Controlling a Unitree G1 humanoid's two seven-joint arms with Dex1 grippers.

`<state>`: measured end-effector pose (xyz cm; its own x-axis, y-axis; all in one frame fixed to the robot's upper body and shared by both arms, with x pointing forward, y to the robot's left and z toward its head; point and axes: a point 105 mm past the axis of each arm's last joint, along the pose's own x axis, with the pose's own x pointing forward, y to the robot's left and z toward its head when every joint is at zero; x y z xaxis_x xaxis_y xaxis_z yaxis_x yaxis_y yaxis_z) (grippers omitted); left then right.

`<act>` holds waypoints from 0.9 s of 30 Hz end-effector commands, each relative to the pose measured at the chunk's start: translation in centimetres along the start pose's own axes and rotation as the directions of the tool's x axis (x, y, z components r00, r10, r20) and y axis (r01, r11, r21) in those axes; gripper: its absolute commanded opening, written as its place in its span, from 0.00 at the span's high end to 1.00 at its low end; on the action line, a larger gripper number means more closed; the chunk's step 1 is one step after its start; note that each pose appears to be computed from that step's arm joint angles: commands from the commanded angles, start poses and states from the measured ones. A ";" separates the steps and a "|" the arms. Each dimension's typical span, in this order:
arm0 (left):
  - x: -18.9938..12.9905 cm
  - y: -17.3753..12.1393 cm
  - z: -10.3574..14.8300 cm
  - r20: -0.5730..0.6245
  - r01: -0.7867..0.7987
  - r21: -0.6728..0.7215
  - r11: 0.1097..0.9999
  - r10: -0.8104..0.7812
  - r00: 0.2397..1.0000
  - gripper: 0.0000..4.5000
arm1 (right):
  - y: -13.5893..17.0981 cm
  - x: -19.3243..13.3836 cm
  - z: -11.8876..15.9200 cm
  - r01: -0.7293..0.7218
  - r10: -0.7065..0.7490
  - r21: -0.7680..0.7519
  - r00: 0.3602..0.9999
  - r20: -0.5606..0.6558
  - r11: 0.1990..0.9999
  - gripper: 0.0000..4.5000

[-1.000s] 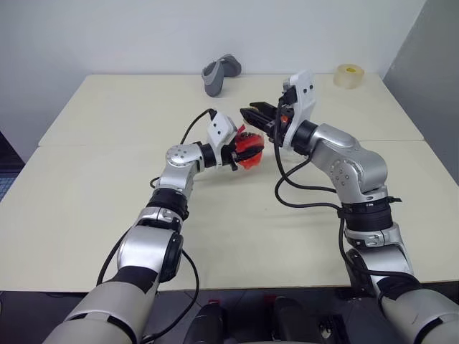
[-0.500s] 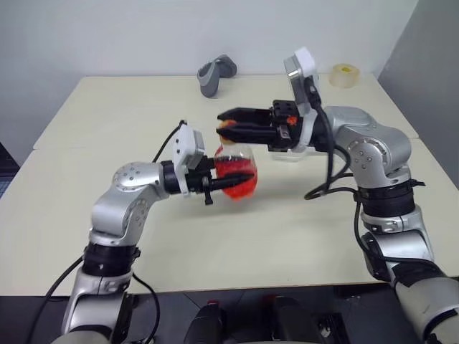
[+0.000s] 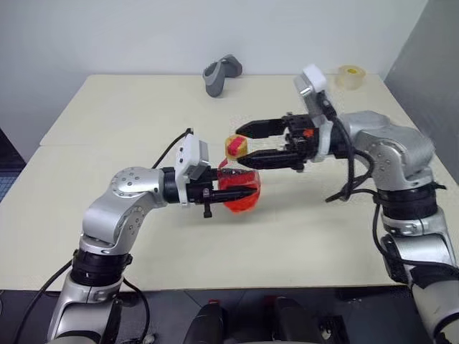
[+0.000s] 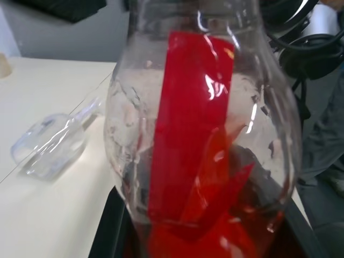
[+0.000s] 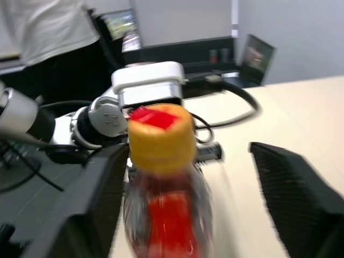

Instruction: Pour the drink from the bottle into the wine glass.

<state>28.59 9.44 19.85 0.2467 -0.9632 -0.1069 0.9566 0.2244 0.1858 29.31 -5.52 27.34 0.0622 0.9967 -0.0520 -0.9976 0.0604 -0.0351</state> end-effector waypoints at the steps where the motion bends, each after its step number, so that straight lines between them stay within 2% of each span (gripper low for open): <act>1: -1.3 1.9 0.7 0.011 -0.111 0.057 0.992 0.110 0.994 0.71 | 1.0 -1.0 1.6 0.102 -0.100 -0.045 0.994 0.053 0.994 0.00; 4: -0.7 3.4 0.5 0.016 -0.141 0.080 0.987 0.141 0.990 0.71 | 0.6 -0.4 2.3 0.220 -0.211 -0.078 0.971 0.107 0.972 0.00; 8: 1.1 6.1 0.5 0.058 -0.216 0.084 0.973 0.211 0.976 0.71 | 0.3 0.8 2.6 0.291 -0.276 -0.085 0.948 0.159 0.953 0.00; 12: 3.0 7.1 0.4 0.097 -0.244 0.083 0.966 0.236 0.967 0.71 | -2.0 1.0 2.8 0.455 -0.430 -0.106 0.881 0.198 0.884 0.00; 14: 3.6 7.5 0.4 0.110 -0.253 0.090 0.963 0.243 0.964 0.71 | -2.7 1.4 3.1 0.493 -0.462 -0.119 0.860 0.216 0.862 0.00; 19: 4.6 8.2 0.8 0.136 -0.251 0.103 0.963 0.236 0.962 0.71 | -3.9 2.2 3.4 0.534 -0.496 -0.158 0.838 0.227 0.831 0.00; 23: 4.8 8.3 0.7 0.142 -0.239 0.110 0.965 0.222 0.965 0.71 | -3.9 2.9 3.3 0.511 -0.472 -0.181 0.854 0.219 0.840 0.00; 27: 5.1 8.1 0.4 0.141 -0.223 0.105 0.969 0.208 0.968 0.71 | -4.1 3.3 2.7 0.507 -0.475 -0.130 0.854 0.214 0.852 0.00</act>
<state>37.91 6.98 19.20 0.4484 -0.8937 0.0160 0.8644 0.4381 0.2467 33.99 -2.60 28.83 0.5402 0.8286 0.1468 -0.8114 0.5592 -0.1703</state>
